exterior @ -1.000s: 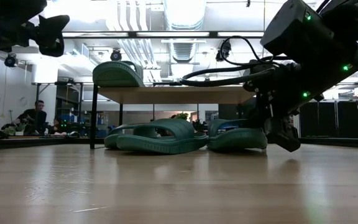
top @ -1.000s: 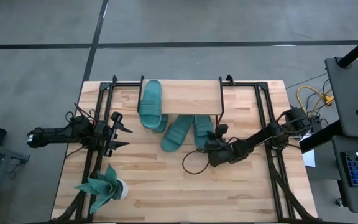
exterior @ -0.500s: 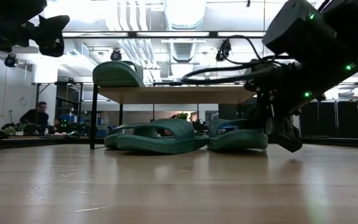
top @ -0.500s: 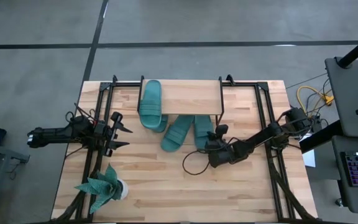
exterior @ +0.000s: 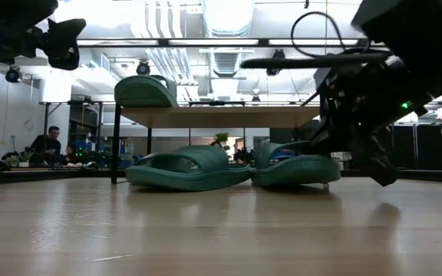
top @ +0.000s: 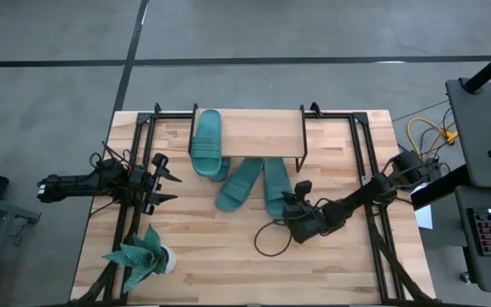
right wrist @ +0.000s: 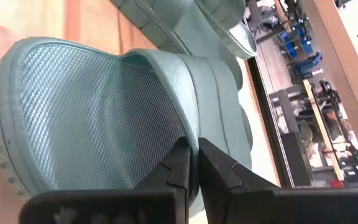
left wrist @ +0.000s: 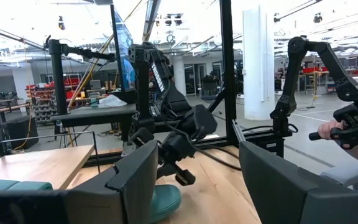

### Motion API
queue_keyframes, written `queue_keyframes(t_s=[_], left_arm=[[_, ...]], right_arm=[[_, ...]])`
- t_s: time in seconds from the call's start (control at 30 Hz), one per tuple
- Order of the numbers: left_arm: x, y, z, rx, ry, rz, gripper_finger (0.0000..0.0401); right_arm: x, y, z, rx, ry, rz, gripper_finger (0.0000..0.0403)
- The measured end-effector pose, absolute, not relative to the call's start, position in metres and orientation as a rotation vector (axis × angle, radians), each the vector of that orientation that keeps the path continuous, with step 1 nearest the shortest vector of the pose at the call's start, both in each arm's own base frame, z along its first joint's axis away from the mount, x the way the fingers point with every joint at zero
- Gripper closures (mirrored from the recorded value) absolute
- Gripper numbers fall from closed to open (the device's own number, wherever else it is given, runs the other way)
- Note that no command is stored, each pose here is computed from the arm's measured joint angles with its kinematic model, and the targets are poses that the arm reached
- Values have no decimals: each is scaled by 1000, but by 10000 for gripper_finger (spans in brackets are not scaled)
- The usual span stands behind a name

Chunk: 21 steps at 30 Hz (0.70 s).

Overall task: Pick and place slides into the shelf
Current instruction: Put the blue slipper on the shelf

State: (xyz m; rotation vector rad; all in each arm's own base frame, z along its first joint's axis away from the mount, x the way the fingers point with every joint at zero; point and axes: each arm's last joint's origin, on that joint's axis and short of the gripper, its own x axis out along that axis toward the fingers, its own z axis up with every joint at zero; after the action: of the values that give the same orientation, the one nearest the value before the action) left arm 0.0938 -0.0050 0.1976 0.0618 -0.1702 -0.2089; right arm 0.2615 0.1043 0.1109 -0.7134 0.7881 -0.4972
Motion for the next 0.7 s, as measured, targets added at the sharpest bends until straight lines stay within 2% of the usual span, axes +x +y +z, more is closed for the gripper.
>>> queue_keyframes(t_s=[0.7], left_arm=[[94,-5,196,63,-181,-208,190]], right_arm=[[244,133,110,-659,721,-465,390]])
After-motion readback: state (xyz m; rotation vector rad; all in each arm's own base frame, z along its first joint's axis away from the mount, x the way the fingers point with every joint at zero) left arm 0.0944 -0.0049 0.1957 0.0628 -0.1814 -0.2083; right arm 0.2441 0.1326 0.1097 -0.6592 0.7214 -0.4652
